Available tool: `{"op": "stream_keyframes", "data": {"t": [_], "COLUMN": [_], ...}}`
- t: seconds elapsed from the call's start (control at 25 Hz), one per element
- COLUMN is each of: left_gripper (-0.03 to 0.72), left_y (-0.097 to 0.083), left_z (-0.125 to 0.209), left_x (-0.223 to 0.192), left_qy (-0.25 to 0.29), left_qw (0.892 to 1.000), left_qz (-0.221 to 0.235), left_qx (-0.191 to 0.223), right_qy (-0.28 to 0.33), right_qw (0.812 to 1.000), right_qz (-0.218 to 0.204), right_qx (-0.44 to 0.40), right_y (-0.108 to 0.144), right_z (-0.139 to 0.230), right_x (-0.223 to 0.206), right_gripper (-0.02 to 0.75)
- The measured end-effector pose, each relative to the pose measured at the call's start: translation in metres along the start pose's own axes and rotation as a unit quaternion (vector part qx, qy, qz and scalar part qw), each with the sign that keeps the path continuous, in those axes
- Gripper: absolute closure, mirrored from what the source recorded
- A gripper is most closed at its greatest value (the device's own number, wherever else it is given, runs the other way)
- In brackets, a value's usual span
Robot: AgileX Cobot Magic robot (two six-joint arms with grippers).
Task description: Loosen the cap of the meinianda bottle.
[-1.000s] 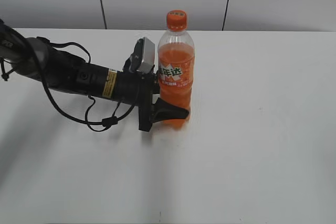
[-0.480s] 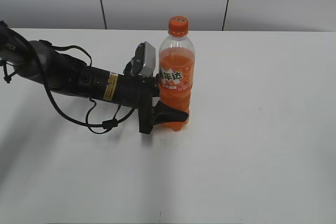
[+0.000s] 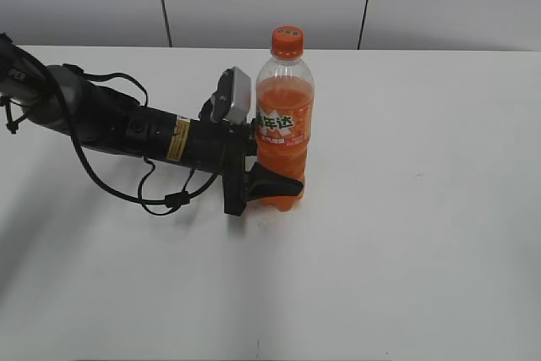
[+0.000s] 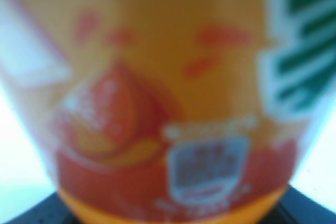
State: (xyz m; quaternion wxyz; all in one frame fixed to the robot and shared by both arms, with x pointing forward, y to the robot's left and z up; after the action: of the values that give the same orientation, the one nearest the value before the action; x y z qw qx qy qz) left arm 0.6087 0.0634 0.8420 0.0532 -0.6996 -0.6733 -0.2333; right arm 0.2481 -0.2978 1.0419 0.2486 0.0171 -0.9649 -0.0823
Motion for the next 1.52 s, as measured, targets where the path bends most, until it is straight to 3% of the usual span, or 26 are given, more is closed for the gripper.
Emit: {"op": "stream_keyframes", "data": {"t": [1.52], "left_gripper": [0.278], "left_y": [-0.0024], "left_z": [0.0001], "left_x": [-0.0011], "left_qy": [-0.011], "left_qw": [1.000], "left_qz": [0.007], "left_qx": [0.004], "right_qy": [-0.017], "right_qw": [1.000], "right_qz": [-0.003], "right_qx": [0.002], "right_y": [0.0010], "right_z": [-0.0052], "right_x": [0.0028], "right_gripper": [0.277]}}
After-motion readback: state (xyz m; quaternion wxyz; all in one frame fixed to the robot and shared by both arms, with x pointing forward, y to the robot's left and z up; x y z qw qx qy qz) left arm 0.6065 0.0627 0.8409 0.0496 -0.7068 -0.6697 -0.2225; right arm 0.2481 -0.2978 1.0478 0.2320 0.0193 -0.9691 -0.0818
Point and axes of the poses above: a point on each arm's last joint axis where the gripper is mounted, x pointing back along that axis away from the gripper, y along the wrist's bending axis when the last joint is at zero, z = x × y, the point moved 2 cm from there along -x, pointing out along that axis toward the gripper, and after that the axes turned 14 degrees about -x, right-handed, at the moved point
